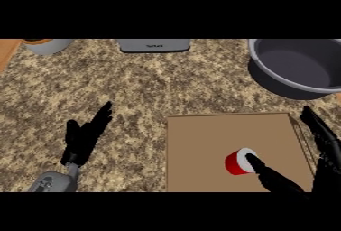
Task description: Pick the can from the tray and place it in the pot
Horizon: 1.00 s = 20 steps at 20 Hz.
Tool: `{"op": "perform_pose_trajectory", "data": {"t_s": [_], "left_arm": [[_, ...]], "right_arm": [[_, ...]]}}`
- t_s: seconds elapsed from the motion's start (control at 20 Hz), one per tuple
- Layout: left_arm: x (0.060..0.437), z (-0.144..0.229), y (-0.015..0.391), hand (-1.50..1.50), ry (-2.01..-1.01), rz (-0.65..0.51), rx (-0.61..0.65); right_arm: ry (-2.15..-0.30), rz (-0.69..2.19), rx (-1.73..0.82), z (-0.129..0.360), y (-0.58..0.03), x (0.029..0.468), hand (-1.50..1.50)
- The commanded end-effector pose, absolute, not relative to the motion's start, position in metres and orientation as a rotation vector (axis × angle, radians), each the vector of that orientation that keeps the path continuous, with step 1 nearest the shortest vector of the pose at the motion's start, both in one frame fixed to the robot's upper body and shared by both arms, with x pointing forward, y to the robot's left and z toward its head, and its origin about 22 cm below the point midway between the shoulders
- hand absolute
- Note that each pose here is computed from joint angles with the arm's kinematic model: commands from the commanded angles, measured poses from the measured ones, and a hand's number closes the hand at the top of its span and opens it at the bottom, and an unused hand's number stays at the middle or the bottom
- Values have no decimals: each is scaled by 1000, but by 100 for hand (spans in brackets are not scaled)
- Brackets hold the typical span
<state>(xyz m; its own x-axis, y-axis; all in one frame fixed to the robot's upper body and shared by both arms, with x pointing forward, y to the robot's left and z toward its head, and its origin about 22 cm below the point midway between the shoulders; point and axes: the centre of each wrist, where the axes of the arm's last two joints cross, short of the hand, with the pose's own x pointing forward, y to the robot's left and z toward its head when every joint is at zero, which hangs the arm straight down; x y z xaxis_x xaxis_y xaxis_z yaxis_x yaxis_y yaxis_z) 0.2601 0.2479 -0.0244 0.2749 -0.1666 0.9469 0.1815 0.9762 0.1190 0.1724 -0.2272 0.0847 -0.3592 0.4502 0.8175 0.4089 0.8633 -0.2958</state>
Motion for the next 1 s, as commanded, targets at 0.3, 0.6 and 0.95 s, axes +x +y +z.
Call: {"op": "perform_pose_trajectory", "data": {"t_s": [0.3, 0.6, 0.95], "left_arm": [[251, -26, 236, 0, -1272, -285, -65], [255, -32, 236, 0, -1273, -298, -49], [257, -19, 241, 0, -1279, -299, -60]], "right_arm": [[-1582, 149, -635, 142, -209, 120, -150], [-1414, 128, -539, 152, -188, 158, -150], [-1143, 371, -432, 117, -182, 187, -150]]}}
